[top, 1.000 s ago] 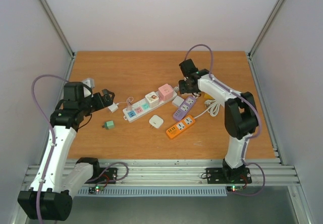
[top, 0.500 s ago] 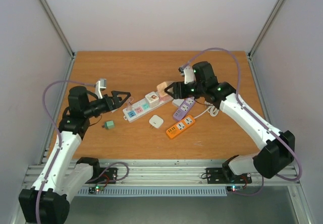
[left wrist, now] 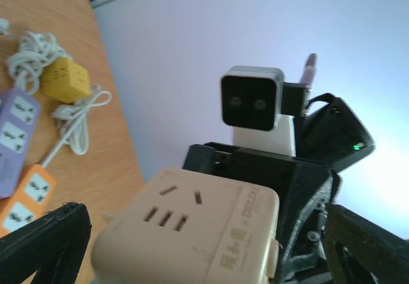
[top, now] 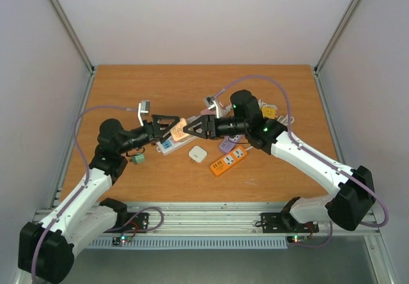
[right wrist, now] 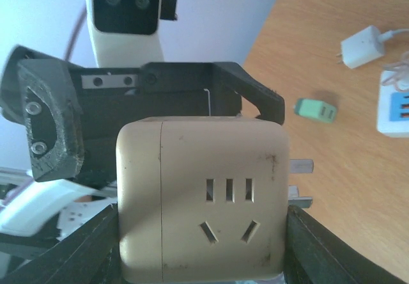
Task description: Insert the plug
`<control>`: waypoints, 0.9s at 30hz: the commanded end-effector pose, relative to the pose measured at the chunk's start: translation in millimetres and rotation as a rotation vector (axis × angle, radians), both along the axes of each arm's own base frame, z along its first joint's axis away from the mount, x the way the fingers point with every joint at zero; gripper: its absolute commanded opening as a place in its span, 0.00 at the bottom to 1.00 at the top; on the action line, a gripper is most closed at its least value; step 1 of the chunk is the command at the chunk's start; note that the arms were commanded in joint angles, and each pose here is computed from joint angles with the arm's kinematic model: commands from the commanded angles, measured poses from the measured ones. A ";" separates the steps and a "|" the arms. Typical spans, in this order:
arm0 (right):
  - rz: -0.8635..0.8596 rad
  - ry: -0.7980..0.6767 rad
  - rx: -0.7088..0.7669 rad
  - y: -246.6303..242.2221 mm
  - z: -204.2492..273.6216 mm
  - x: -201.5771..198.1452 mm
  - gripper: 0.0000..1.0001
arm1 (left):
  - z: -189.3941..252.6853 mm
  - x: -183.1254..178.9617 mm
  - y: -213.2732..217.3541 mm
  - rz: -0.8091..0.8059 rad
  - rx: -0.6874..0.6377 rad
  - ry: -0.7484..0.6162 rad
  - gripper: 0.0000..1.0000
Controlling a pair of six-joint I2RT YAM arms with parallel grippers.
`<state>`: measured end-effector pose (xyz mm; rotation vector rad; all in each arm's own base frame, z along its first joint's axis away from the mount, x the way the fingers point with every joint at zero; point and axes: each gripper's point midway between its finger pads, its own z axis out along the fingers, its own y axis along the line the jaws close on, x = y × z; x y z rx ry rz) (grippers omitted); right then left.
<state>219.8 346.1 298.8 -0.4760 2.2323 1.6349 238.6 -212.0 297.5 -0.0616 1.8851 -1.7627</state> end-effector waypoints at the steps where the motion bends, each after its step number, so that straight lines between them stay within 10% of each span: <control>1: 0.017 -0.005 0.124 2.2 45.8 -8.0 0.50 | 42.7 -16.6 -4.2 -0.094 -0.152 -0.055 0.98; 17: 0.053 0.004 0.108 -7.4 50.1 8.2 0.51 | 69.3 -8.2 -9.4 -0.157 -0.277 -0.050 0.53; 23: -0.039 -0.103 -0.007 -17.0 31.6 23.4 0.82 | 35.6 5.9 -13.5 -0.111 -0.165 0.026 0.50; 27: -0.134 -0.214 -0.180 -37.4 13.2 36.6 0.85 | 5.5 19.5 -4.7 0.022 0.031 0.054 0.49</control>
